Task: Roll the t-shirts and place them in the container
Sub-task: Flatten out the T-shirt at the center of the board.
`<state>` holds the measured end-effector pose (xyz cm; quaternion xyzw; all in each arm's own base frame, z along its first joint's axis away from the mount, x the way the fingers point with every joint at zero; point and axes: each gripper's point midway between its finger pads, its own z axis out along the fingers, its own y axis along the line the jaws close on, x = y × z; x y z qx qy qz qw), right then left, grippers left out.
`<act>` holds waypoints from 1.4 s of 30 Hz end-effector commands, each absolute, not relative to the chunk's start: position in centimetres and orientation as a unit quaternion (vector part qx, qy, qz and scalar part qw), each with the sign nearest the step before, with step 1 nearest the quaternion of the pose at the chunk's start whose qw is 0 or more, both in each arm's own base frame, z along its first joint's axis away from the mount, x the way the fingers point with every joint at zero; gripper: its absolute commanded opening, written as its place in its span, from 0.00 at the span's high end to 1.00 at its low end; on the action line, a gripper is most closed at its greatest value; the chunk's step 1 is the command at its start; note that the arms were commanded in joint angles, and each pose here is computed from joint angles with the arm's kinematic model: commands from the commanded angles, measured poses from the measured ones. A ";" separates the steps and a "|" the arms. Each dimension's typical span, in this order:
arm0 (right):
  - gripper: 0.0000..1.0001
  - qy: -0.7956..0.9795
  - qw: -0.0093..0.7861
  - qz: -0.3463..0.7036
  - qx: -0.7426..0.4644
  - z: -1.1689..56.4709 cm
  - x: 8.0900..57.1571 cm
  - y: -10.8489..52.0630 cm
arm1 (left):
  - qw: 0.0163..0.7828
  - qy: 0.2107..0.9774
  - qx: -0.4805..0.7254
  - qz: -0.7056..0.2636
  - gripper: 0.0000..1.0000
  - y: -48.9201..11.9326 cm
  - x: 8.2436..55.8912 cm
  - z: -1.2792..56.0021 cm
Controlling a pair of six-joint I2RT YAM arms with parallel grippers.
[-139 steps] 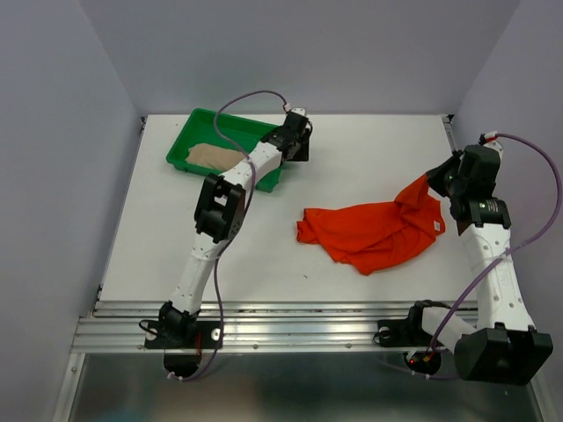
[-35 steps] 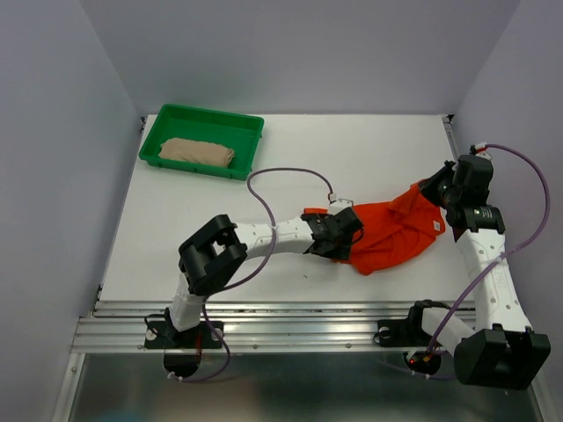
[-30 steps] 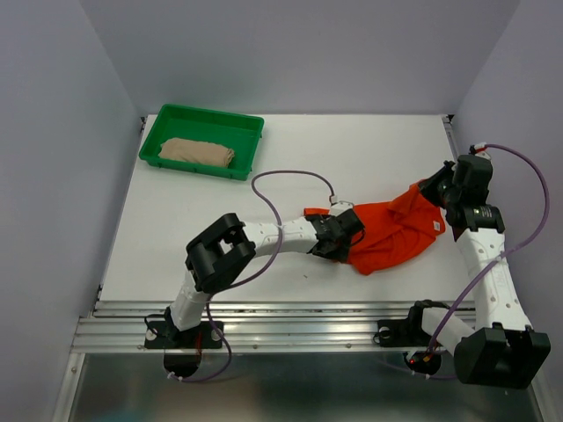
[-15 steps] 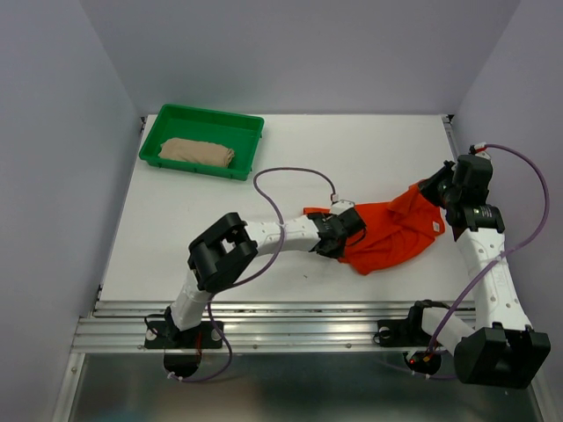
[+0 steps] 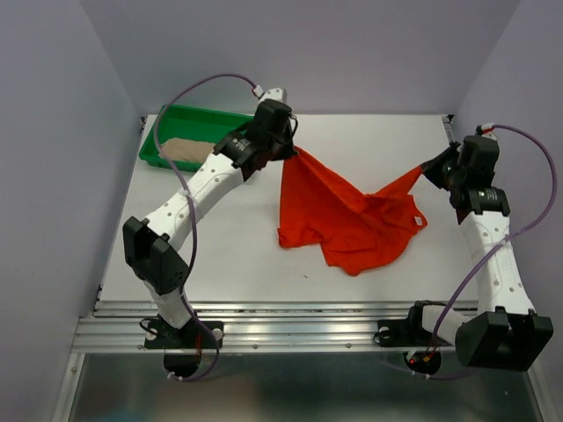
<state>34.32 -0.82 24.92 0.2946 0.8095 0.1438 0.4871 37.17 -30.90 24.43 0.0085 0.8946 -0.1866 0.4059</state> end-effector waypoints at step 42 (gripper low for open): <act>0.99 0.488 0.838 0.177 0.167 65.1 22.5 -0.6 | 0.730 0.613 -0.010 -0.302 1.00 -12.5 28.0 60.5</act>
